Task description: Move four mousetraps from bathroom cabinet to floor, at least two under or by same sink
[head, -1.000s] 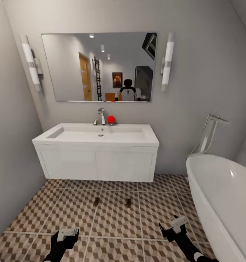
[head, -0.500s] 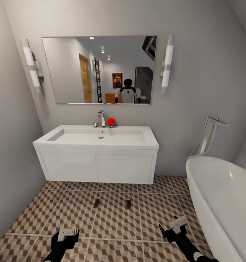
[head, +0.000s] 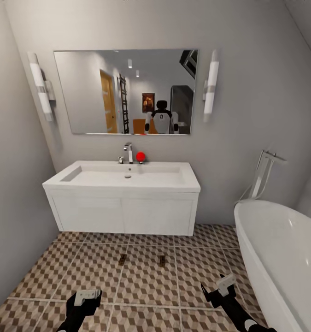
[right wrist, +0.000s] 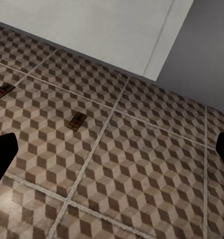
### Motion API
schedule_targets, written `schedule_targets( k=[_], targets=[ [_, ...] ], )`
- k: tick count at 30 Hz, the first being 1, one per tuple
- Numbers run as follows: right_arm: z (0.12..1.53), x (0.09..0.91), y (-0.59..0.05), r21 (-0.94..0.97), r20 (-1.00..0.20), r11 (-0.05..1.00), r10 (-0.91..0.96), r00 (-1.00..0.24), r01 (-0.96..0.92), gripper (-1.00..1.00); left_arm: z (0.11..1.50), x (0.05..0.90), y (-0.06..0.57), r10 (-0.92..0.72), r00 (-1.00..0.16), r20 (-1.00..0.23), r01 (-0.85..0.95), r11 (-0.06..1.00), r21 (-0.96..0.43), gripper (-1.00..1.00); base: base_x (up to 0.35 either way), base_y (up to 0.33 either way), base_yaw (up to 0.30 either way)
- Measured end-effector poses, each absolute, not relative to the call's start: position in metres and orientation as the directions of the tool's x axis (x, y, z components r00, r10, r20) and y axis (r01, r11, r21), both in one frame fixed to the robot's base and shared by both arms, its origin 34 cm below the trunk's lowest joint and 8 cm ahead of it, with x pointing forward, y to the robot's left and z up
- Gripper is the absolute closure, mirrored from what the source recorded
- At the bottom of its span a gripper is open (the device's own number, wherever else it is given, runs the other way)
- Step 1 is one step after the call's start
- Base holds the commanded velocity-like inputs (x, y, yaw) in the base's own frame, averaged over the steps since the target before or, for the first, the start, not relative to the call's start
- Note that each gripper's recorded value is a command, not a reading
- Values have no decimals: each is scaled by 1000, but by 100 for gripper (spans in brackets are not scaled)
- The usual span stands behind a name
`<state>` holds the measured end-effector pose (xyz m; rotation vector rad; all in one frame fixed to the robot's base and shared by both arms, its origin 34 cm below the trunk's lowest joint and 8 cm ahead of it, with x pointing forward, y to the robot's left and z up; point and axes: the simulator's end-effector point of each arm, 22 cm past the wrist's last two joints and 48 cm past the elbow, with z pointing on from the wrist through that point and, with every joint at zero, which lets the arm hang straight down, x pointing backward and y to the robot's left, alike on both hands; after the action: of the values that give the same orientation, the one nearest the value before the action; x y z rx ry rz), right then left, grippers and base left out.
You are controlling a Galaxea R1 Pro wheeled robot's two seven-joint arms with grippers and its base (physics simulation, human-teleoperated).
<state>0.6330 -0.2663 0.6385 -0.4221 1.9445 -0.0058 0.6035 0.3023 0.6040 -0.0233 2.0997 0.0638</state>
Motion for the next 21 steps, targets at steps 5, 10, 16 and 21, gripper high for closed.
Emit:
schedule_targets(
  k=[5, 10, 16, 21],
  targets=[
    [647, 633, -266, -198, -892, 937, -294, -344, -289, -100, 612, 604, 302, 9, -505, -863, -43, 998, 36, -100, 0, 0, 0],
    [655, 633, -266, -198, -891, 937, -294, -345, -289, -100, 621, 604, 302, 9, -506, -863, -43, 998, 36, -100, 0, 0, 0],
    [665, 634, -266, -198, -891, 937, -294, -345, -289, -100, 630, 604, 302, 9, -506, -863, -43, 998, 36, -100, 0, 0, 0],
    [673, 634, -266, -197, -891, 937, -294, -345, -289, -100, 638, 604, 302, 9, -506, -863, -43, 998, 36, -100, 0, 0, 0]
  ],
)
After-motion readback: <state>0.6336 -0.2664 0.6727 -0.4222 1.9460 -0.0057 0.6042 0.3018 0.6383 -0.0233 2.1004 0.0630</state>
